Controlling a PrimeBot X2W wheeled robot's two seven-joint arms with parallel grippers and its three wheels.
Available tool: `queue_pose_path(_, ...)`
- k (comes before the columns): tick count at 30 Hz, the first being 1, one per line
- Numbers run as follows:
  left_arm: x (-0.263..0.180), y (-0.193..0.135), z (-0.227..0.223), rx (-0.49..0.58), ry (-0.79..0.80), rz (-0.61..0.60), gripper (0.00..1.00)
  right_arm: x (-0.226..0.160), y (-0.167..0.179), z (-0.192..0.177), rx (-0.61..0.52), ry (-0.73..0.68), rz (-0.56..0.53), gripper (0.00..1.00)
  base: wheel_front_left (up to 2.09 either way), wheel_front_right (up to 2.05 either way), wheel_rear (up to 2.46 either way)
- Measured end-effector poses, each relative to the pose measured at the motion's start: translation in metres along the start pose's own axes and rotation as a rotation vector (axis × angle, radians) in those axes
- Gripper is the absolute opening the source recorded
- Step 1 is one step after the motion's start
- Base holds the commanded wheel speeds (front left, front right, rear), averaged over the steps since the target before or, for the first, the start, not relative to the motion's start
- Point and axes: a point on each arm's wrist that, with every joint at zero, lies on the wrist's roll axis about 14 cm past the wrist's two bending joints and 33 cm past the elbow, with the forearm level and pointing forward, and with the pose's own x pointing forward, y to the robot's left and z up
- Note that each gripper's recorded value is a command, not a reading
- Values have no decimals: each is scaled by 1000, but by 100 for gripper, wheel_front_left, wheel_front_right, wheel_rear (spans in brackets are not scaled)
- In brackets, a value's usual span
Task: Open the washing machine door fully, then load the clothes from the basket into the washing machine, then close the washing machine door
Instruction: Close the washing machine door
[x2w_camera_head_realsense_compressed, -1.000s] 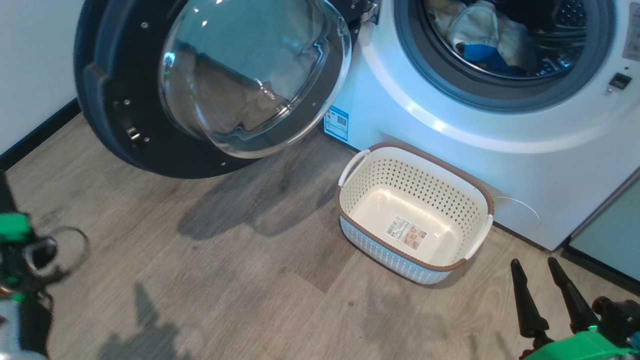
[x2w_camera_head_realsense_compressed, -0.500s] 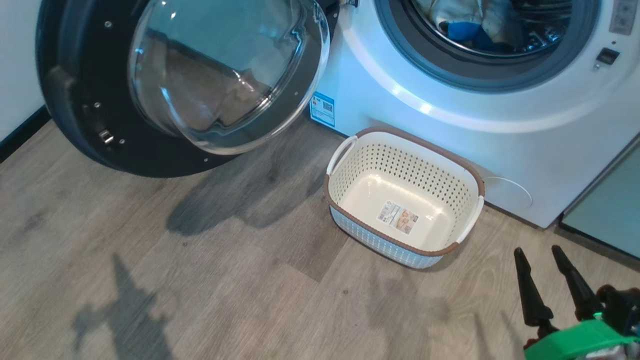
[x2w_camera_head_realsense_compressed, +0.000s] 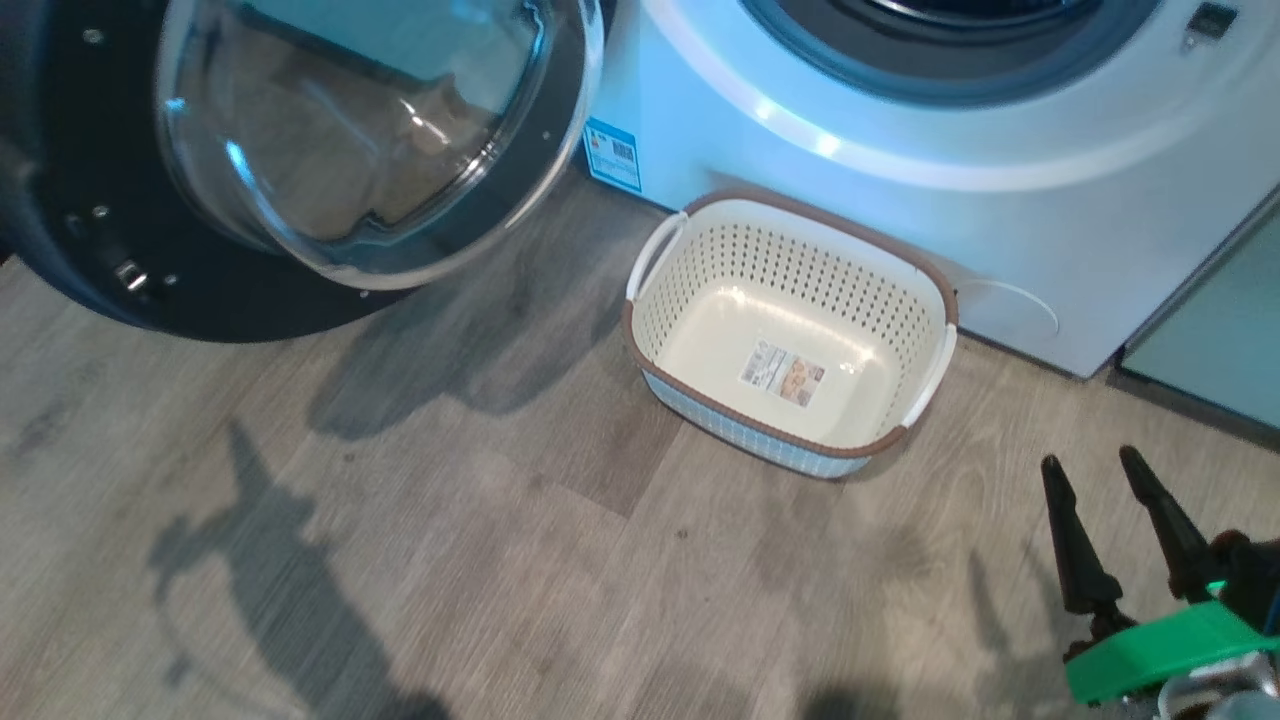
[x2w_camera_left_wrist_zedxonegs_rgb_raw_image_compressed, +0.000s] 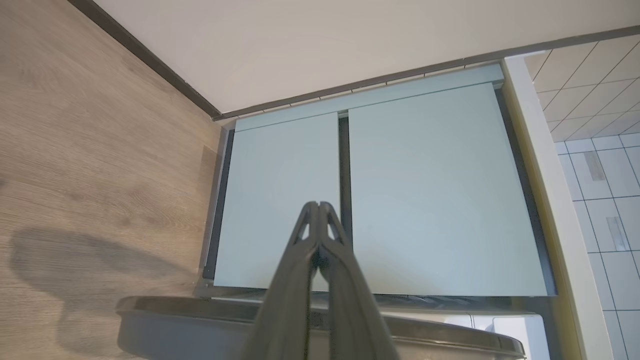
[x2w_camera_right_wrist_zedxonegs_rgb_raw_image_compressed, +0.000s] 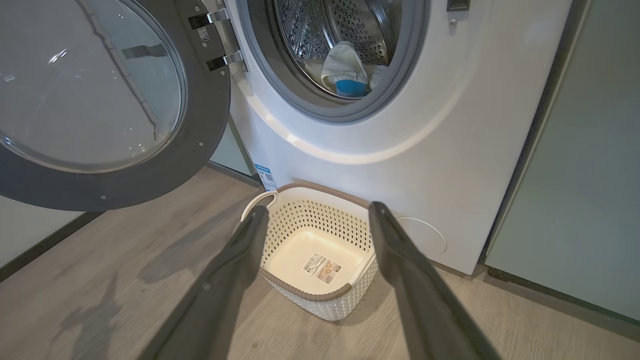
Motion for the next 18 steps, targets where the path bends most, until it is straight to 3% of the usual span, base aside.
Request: queue_pose_path(18, 43, -37, -60, 103, 167, -45, 0, 11, -26, -14, 2, 28, -34, 100, 0, 0, 0)
